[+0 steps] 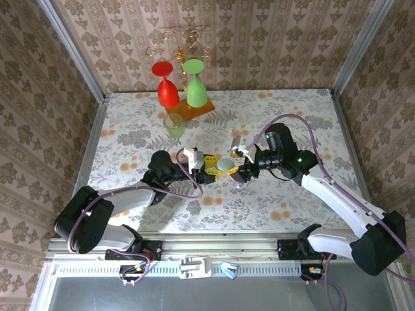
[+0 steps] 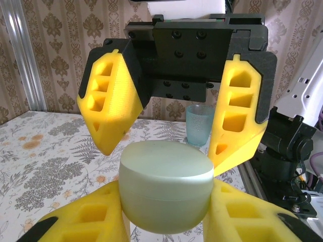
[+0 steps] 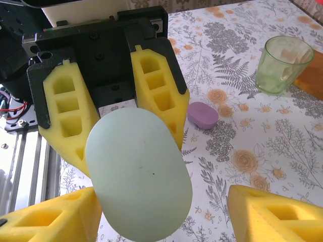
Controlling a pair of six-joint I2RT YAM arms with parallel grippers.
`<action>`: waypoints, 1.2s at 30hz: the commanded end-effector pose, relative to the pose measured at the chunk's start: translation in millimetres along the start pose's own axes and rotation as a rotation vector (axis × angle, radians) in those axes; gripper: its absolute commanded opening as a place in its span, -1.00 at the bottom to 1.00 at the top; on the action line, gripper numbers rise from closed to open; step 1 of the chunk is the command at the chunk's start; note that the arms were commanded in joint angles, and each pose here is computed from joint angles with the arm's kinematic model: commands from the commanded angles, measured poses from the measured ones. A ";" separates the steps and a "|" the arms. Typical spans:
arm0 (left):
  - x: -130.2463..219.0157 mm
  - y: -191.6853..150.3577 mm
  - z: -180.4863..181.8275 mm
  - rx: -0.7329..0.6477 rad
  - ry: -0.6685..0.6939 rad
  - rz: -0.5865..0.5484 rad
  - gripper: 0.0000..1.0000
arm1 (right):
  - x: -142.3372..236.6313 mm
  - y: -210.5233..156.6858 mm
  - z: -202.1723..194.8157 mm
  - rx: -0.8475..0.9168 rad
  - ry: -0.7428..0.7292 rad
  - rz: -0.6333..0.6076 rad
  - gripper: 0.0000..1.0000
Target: Insert the wireless bluetooth earbuds into the charging case
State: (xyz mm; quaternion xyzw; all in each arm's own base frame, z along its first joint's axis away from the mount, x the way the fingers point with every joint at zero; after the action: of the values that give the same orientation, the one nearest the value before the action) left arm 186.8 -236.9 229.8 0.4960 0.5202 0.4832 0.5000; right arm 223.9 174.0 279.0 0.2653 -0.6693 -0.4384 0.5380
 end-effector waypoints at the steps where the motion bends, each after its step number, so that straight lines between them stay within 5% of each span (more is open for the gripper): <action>1: 4.3 4.2 -6.3 -0.015 -0.032 -0.016 -0.56 | 6.0 3.1 -4.4 0.000 -0.060 -0.027 0.33; 25: 5.9 2.8 -8.1 -0.013 -0.046 -0.014 -0.56 | 15.1 10.0 -18.0 -0.040 -0.199 -0.086 0.35; 36: 6.6 3.4 -6.1 -0.015 -0.037 -0.018 -0.56 | 12.6 8.7 -9.6 -0.019 -0.088 -0.089 0.31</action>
State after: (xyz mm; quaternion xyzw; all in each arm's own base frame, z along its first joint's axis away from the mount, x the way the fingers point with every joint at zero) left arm 185.3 -231.8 223.7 0.5048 0.5180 0.4808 0.4957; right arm 236.2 164.0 292.3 0.2501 -0.6915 -0.4860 0.4723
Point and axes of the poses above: each hand's point on the last joint's axis, 136 mm out from that joint toward the fingers, its own x axis back along the fingers, its own z axis along the line the jaws close on, y = z × x, the point moved 9 cm from there along x, back along the fingers, and after that the axes turned 1 degree about x, right-handed, at the moved point
